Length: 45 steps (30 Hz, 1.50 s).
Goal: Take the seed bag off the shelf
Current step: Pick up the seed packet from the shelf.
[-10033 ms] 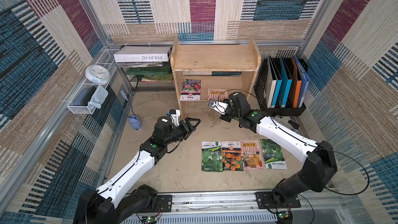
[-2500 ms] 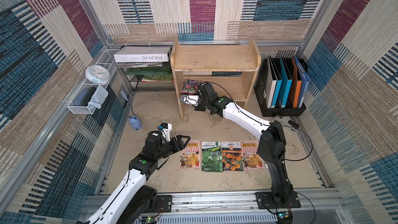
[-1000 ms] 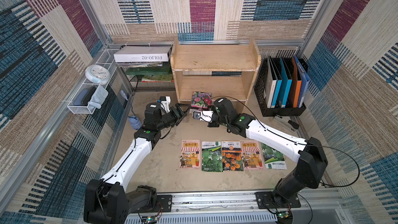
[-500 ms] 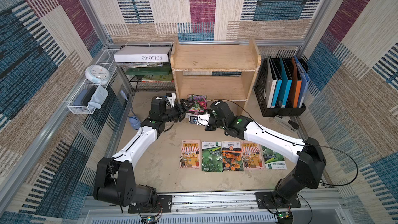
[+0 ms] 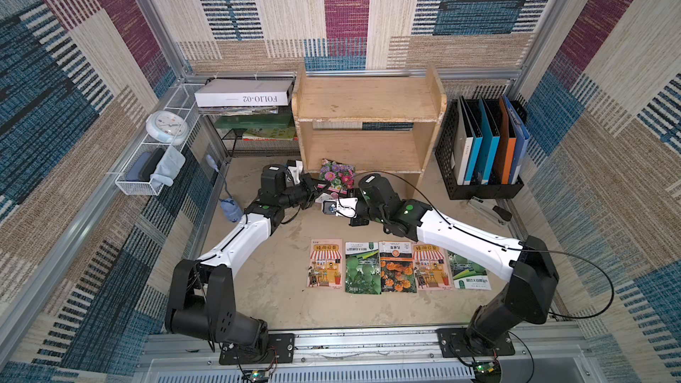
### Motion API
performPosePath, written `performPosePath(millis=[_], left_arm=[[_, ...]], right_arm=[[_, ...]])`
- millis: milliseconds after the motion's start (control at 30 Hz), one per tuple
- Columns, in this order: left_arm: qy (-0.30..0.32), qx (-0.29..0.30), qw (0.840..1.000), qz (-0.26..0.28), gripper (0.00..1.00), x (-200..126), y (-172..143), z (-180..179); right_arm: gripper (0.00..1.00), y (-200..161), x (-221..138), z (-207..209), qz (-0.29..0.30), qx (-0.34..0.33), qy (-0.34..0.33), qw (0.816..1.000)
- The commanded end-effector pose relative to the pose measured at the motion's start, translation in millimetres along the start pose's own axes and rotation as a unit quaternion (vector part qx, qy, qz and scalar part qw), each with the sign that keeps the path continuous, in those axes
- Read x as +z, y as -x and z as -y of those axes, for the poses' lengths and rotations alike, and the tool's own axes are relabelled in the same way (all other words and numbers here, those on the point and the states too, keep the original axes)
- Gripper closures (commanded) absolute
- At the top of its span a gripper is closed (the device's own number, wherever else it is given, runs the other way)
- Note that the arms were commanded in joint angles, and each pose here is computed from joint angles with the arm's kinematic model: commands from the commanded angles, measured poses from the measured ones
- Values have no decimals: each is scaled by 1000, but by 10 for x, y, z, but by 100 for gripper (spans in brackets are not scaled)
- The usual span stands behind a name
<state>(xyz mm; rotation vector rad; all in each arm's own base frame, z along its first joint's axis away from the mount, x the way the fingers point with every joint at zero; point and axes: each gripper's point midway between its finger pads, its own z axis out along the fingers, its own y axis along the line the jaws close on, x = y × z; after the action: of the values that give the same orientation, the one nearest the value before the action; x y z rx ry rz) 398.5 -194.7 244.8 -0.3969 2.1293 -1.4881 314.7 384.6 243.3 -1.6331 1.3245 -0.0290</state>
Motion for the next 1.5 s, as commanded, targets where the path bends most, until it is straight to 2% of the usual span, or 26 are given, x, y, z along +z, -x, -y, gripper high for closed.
performPosePath(millis=[0, 33, 133, 233, 333, 500, 600, 700, 833, 1000, 1200, 1333, 1367, 1467], left_arm=[[-21, 18, 1000, 4, 100, -37, 6, 136], [-23, 19, 1000, 4, 100, -53, -3, 153], [-31, 27, 999, 6, 100, -117, -37, 223], [-38, 45, 998, 7, 100, -222, -111, 308], [-34, 74, 997, 12, 100, -352, -202, 350], [-36, 110, 993, 17, 100, -522, -374, 345], [-49, 128, 990, 20, 100, -607, -472, 359], [-74, 156, 985, 27, 100, -710, -582, 445], [-117, 203, 970, 55, 100, -921, -692, 682], [-172, 259, 945, 98, 100, -1225, -796, 1045], [-221, 287, 922, 135, 100, -1469, -858, 1336], [-247, 285, 915, 143, 100, -1530, -881, 1446], [-264, 294, 907, 150, 100, -1581, -895, 1531], [-281, 296, 900, 151, 100, -1626, -933, 1627]], right_arm=[[91, 13, -63, 58, -4, 17, -13, 1000], [78, -8, -91, 68, -8, 25, -18, 999], [64, -62, -237, 98, -16, 55, -36, 998], [56, -127, -471, 49, -17, 99, -39, 994], [52, -163, -726, -31, -6, 150, -37, 988], [49, -43, -1105, -150, 53, 261, -13, 964], [48, 179, -1310, -130, 104, 321, 16, 941], [46, 482, -1533, -61, 176, 375, 50, 909], [46, 784, -1698, 31, 239, 431, 93, 865], [45, 939, -1791, 196, 279, 475, 98, 829], [43, 1041, -1957, 406, 319, 484, 74, 812], [43, 1121, -1962, 440, 327, 479, 84, 810], [44, 1136, -1963, 449, 330, 478, 85, 810], [44, 1199, -1989, 465, 340, 472, 95, 808]])
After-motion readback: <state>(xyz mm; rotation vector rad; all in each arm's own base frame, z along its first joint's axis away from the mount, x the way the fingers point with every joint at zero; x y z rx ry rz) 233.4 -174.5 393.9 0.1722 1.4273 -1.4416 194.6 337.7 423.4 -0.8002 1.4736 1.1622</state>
